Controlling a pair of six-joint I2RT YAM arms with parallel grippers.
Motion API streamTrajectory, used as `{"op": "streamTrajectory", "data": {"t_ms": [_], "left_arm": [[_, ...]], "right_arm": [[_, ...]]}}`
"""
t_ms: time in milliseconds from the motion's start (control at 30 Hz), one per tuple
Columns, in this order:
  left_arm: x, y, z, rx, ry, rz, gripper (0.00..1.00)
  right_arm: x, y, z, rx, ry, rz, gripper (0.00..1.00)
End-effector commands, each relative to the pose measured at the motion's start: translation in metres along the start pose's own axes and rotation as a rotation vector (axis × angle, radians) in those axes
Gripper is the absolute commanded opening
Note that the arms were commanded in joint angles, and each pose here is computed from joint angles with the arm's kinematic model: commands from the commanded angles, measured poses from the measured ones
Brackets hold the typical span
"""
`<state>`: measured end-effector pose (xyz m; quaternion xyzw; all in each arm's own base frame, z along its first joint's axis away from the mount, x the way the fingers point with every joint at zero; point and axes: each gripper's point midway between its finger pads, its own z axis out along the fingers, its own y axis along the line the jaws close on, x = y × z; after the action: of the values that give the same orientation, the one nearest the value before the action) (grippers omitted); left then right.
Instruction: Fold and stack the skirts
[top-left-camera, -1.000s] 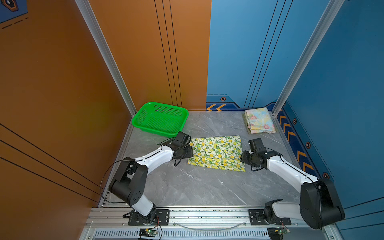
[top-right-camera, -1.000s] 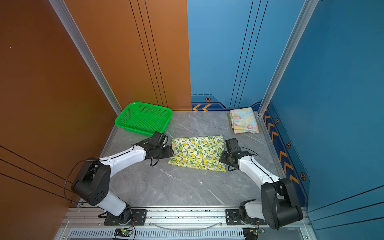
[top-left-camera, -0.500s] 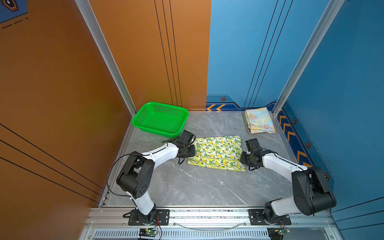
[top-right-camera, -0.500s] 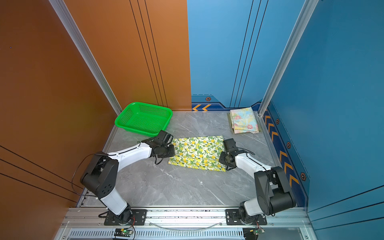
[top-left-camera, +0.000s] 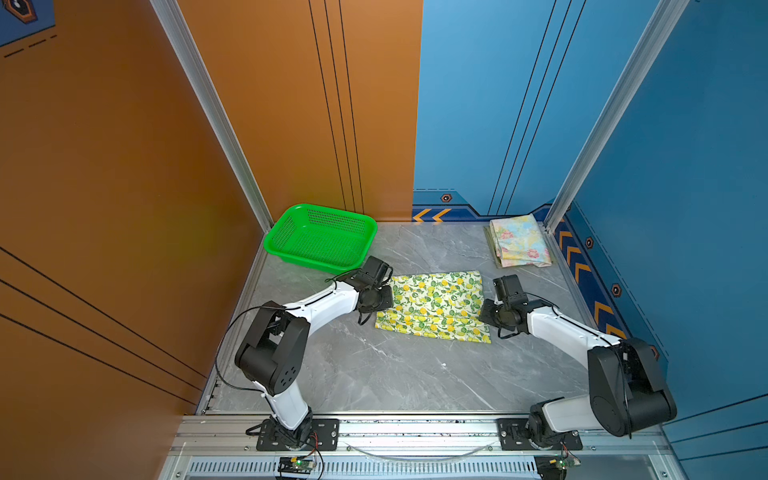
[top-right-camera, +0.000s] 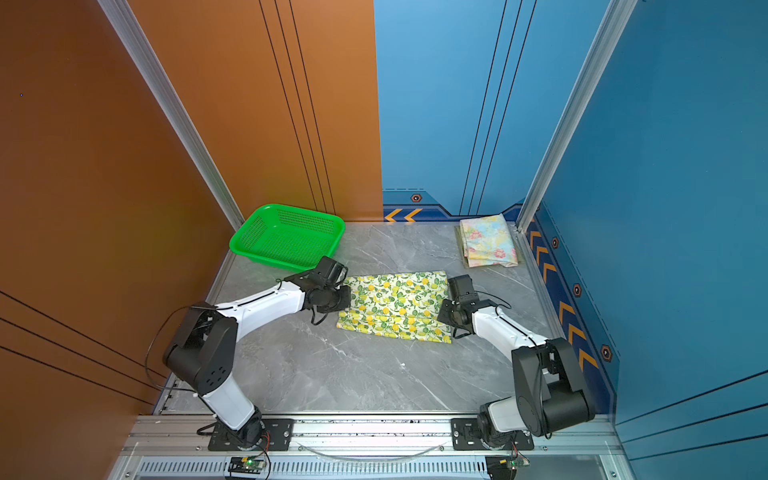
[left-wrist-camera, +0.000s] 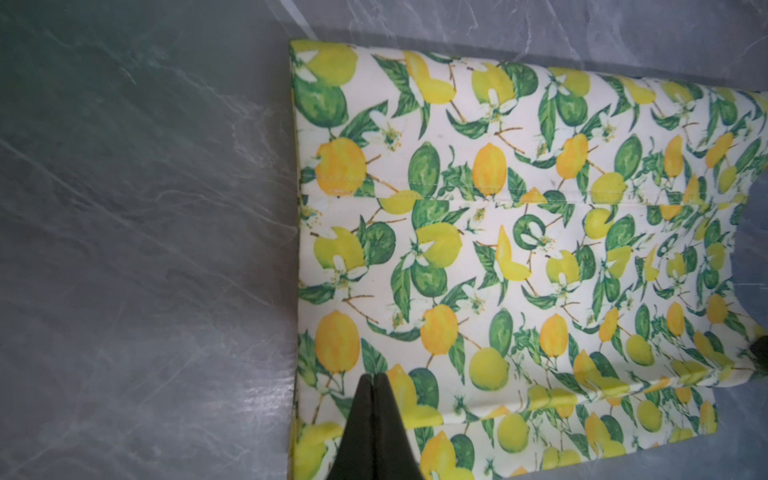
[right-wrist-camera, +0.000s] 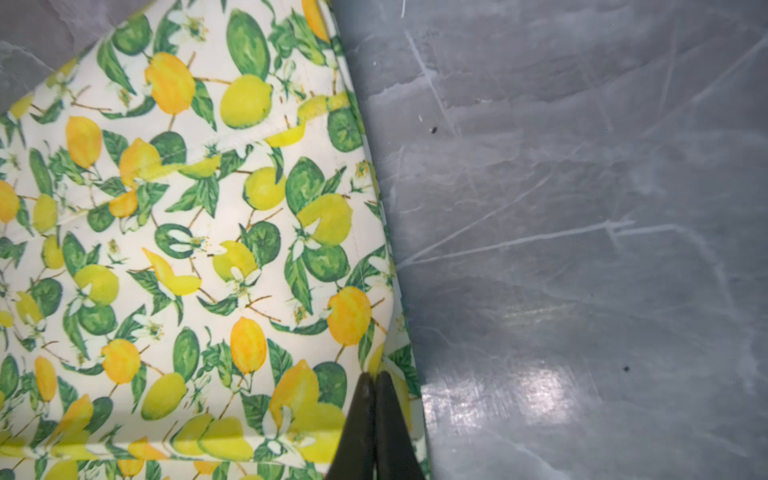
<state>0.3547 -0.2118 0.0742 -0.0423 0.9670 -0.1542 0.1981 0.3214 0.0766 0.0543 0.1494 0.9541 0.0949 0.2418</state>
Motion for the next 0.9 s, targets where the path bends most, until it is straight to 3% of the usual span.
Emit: {"op": "streamTrajectory", "data": {"t_ms": [0,100,200,367,867], "left_arm": [[-0.004,0.007,-0.014,-0.038,-0.009,0.000,0.11],[0.002,0.016,-0.014,-0.057,0.004,-0.014,0.38],[0.009,0.025,-0.011,-0.076,0.020,-0.028,0.50],[0.014,0.028,-0.002,-0.069,0.040,-0.036,0.50],[0.016,0.021,0.016,-0.039,0.072,-0.055,0.36]], "right_arm": [[-0.017,0.010,-0.011,-0.034,-0.045,-0.008,0.00],[-0.015,0.010,-0.011,-0.038,-0.036,-0.008,0.00],[-0.014,0.011,-0.010,-0.040,-0.034,-0.010,0.00],[-0.012,0.014,-0.009,-0.043,-0.029,-0.013,0.00],[-0.011,0.014,-0.006,-0.043,-0.029,-0.015,0.00]]}}
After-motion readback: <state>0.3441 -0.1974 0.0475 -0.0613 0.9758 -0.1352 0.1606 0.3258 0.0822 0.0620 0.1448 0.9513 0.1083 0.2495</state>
